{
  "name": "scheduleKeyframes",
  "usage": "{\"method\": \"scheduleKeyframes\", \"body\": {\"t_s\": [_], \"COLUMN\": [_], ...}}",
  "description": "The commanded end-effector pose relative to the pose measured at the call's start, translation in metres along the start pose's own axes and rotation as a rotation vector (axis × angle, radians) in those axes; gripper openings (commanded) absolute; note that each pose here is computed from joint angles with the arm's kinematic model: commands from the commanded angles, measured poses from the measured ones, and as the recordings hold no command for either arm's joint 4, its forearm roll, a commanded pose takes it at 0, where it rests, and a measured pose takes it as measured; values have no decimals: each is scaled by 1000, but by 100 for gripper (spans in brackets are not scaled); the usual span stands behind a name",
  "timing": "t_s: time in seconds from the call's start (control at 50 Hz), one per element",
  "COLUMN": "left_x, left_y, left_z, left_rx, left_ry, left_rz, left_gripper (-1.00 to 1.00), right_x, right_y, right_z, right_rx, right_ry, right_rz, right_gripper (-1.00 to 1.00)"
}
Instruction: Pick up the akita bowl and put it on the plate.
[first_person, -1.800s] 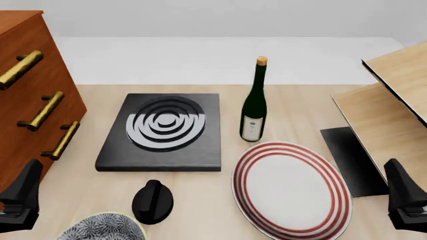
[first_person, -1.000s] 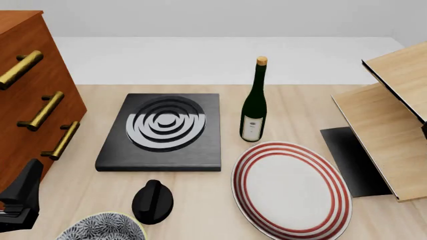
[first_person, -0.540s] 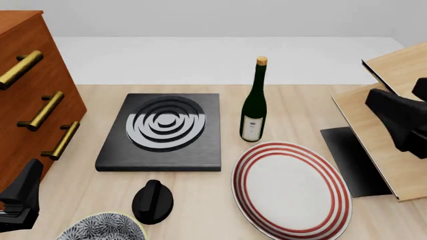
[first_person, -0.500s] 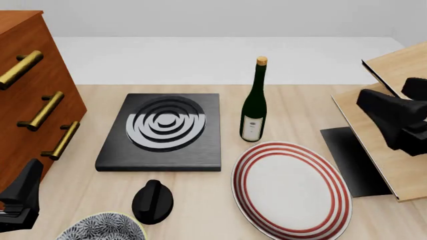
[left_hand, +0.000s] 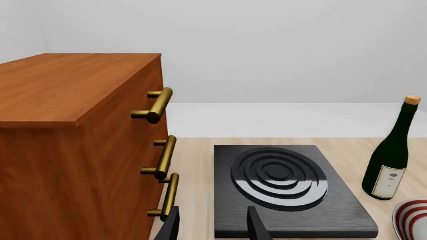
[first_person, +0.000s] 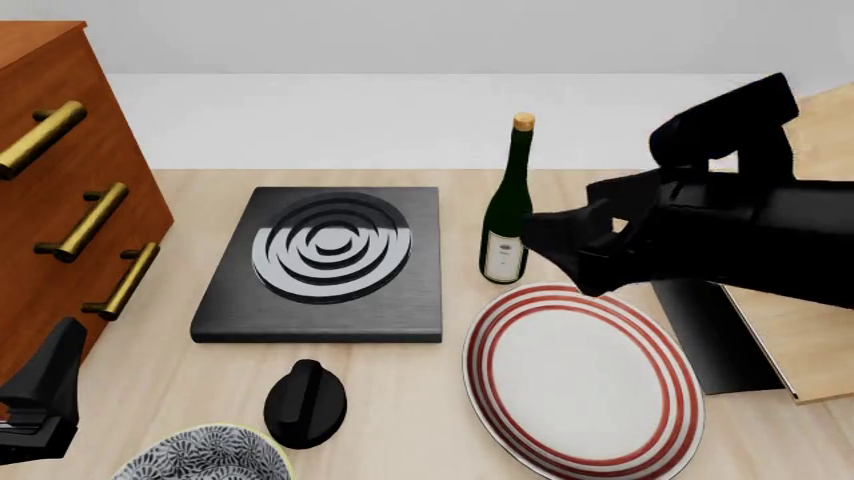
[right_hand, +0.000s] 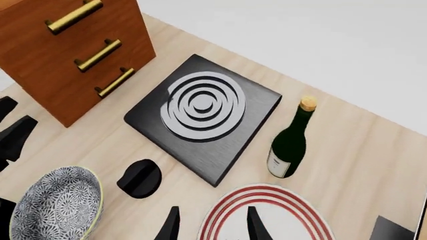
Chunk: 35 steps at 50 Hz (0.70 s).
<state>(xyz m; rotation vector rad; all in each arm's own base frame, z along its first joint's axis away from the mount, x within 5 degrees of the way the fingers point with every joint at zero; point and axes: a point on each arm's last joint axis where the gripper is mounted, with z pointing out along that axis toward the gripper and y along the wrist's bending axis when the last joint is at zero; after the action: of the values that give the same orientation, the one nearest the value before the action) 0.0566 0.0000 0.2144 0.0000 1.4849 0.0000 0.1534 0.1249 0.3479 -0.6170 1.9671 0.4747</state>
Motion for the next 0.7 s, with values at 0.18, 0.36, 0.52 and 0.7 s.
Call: {"method": "scheduleKeyframes", "body": {"t_s": [0.18, 0.36, 0.52, 0.7], "left_x": [0, 0, 0, 0], "left_y": [0, 0, 0, 0], "left_z": [0, 0, 0, 0], "left_rx": [0, 0, 0, 0], "left_ry": [0, 0, 0, 0], "left_rz": [0, 0, 0, 0], "left_gripper": [100, 100, 100, 100], "right_x": [19, 41, 68, 77], "right_y": [64, 83, 107, 116], "right_z": [58, 83, 99, 115], "right_rx": [-198, -223, -268, -278], "right_ry": [204, 298, 361, 363], "right_rz": [12, -5, 0, 15], "right_gripper": [100, 100, 100, 100]}}
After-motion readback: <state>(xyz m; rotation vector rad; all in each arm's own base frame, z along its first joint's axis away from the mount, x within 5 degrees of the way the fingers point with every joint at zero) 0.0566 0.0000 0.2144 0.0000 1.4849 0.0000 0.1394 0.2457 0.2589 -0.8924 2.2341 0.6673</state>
